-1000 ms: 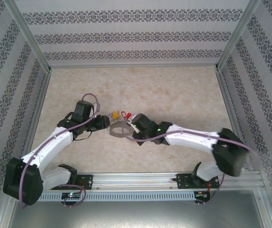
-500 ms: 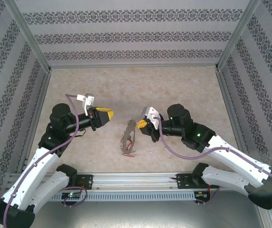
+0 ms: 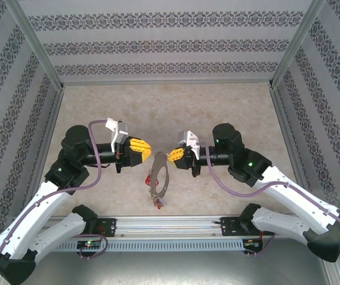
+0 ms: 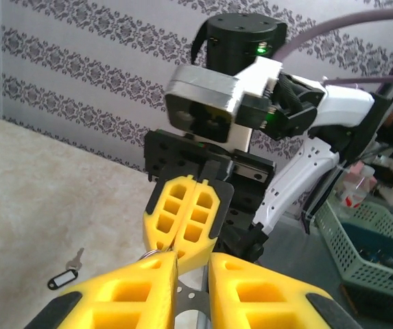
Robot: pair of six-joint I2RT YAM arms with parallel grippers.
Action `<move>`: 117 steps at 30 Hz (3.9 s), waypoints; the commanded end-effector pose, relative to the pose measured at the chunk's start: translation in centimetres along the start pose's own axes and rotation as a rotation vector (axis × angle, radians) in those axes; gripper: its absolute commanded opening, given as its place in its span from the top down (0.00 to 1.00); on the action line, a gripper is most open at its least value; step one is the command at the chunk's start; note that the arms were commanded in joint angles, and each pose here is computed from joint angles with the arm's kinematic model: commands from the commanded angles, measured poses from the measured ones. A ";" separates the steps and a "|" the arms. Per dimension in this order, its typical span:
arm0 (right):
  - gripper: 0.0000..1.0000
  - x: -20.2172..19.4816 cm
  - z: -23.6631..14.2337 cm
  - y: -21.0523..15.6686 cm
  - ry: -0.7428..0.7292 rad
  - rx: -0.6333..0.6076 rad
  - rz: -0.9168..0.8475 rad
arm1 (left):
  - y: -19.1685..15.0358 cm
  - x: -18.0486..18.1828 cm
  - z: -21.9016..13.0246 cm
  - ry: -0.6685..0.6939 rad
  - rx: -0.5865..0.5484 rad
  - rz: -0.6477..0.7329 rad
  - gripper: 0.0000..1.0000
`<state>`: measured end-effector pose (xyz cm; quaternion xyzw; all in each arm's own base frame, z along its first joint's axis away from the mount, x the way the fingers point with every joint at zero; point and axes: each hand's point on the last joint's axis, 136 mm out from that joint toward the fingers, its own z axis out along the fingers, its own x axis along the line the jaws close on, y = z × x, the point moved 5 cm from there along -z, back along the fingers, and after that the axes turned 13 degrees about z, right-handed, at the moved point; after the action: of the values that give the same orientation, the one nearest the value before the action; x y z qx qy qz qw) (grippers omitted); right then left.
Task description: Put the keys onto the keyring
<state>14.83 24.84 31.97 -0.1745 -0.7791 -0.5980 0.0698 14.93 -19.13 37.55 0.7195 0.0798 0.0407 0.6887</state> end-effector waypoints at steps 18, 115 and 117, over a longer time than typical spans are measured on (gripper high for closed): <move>1.00 0.7 -0.7 2.5 0.050 -0.081 -0.078 | -3.2 -1.0 4.1 -0.103 0.307 0.225 0.84; 0.71 -1.7 -2.1 0.2 -0.112 -0.080 0.004 | -3.8 2.9 6.4 0.114 0.292 0.313 1.00; 0.70 -2.2 -2.2 0.0 -0.131 -0.080 0.037 | -4.3 3.4 6.3 0.137 0.309 0.294 1.00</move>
<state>16.50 22.57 32.10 -0.2183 -0.7586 -0.6138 0.0139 18.46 -24.55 32.86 0.8196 0.0189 0.1615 0.5494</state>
